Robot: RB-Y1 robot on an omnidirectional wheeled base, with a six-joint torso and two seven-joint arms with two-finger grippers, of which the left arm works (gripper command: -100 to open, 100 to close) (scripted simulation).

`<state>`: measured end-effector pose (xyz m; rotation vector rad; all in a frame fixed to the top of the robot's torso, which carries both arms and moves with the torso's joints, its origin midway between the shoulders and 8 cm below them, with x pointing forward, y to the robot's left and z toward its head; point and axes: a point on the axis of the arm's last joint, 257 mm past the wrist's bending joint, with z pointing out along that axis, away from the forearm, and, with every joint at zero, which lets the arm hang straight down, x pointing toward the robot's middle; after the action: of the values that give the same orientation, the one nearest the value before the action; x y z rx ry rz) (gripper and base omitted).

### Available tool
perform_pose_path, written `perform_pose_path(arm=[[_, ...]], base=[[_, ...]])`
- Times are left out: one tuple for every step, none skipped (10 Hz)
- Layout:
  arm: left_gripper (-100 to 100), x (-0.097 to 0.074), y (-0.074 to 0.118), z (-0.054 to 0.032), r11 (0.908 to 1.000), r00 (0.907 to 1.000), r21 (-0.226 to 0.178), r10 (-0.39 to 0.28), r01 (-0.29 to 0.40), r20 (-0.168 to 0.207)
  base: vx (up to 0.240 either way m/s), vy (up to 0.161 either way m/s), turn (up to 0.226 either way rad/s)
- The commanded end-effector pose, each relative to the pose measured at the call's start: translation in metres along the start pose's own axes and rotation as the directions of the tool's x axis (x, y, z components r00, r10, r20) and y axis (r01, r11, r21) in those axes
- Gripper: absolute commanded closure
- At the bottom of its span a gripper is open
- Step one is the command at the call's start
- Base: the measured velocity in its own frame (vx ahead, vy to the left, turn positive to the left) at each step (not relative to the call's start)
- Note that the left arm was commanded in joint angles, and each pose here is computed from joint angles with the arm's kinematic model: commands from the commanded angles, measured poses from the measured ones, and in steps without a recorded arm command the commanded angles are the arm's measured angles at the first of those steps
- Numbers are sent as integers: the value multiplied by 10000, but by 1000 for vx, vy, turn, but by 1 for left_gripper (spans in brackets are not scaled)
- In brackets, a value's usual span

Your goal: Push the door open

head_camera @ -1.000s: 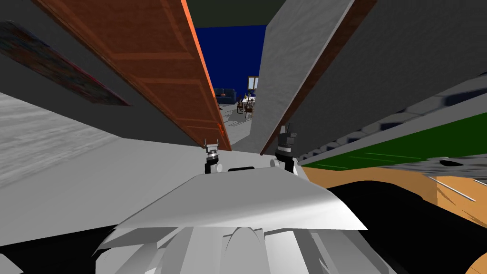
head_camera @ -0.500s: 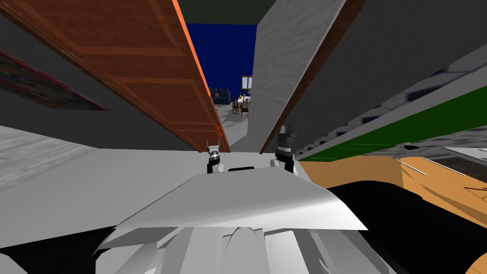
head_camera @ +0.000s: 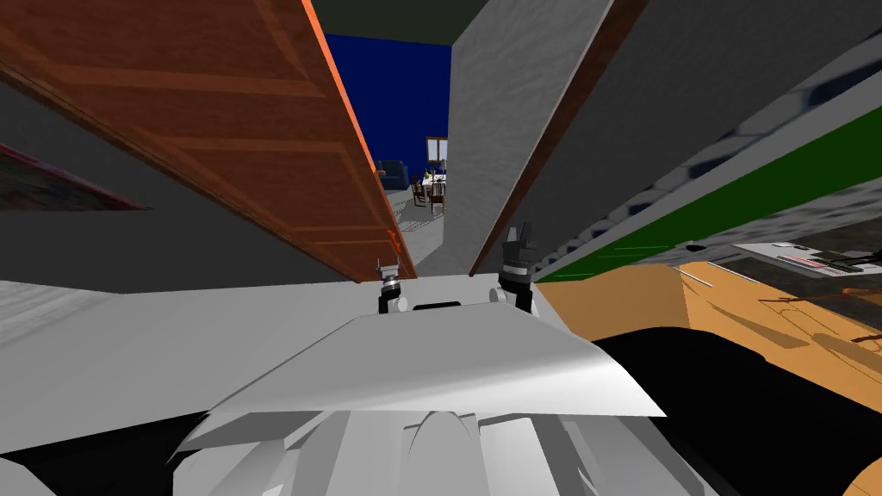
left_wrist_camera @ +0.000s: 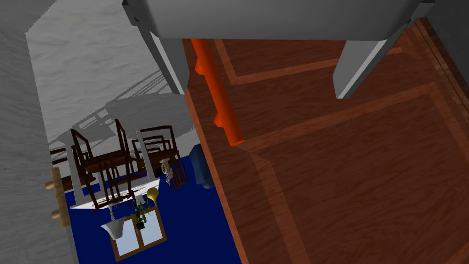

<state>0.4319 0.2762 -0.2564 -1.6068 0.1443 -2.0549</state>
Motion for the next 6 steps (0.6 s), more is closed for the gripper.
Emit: perform_pose_path(arm=[[-100, -84, 58, -41, 9995, 9992, -3, -322, 322, 216], [-100, -136, 87, -60, 9987, 9981, 1, -503, 503, 347], [-100, -239, 145, -100, 9963, 9945, 23, -857, 857, 607], [-100, -289, 173, -121, 9947, 9920, 41, -1029, 1029, 737], [-100, -337, 200, -142, 9928, 9891, 62, -1195, 1194, 863], [-100, -381, 228, -163, 9908, 9859, 88, -1355, 1353, 982]], base=[[28, 115, -131], [29, 111, -182], [27, 151, -320], [24, 171, -216], [27, 137, -133], [14, 121, -163]])
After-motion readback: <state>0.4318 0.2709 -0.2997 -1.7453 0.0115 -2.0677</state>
